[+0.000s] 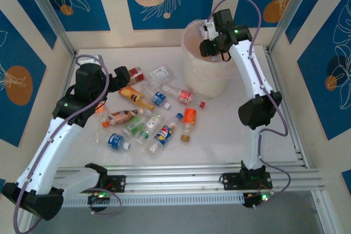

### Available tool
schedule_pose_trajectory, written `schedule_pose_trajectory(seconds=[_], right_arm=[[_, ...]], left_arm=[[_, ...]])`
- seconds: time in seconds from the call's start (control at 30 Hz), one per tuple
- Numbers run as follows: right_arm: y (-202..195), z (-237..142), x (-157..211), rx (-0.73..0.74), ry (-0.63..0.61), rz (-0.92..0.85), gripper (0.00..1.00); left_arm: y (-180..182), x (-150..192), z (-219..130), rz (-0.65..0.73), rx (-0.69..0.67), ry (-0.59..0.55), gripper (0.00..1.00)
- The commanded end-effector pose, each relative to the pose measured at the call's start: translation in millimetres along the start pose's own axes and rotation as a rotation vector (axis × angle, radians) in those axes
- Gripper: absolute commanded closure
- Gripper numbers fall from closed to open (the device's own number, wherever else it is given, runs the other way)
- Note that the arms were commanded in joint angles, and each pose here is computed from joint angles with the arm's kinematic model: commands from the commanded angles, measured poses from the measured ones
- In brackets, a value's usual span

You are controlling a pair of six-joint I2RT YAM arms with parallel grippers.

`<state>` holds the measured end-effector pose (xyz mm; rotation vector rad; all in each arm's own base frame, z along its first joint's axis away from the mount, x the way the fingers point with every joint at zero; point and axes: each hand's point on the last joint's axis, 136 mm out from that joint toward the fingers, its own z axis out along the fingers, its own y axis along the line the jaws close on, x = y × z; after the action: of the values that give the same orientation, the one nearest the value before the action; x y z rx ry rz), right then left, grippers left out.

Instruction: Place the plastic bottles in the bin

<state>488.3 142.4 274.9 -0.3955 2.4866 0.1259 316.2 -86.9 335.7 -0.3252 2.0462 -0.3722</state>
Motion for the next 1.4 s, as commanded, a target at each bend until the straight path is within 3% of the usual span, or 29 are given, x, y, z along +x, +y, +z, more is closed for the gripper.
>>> schedule_pose_trajectory(seconds=[0.0,0.3,0.6,0.8,1.13,1.37], right_arm=[[5,13,14,-0.053,0.076,-0.026,0.56],[13,35,29,-0.102,0.168,-0.049,0.54],[19,52,48,-0.129,0.246,-0.060,0.42],[19,62,49,-0.127,0.257,-0.056,0.26],[15,39,26,-0.091,0.170,-0.053,0.13],[-1,-13,-19,0.020,-0.029,0.004,0.05]], left_arm=[[10,2,-2,0.018,-0.034,-0.005,0.01],[14,4,1,0.010,-0.054,-0.001,0.00],[14,6,5,0.002,-0.055,0.007,0.01],[14,7,6,0.001,-0.055,0.013,0.01],[17,8,6,0.002,-0.068,0.013,0.00],[18,10,7,0.005,-0.069,0.018,0.01]])
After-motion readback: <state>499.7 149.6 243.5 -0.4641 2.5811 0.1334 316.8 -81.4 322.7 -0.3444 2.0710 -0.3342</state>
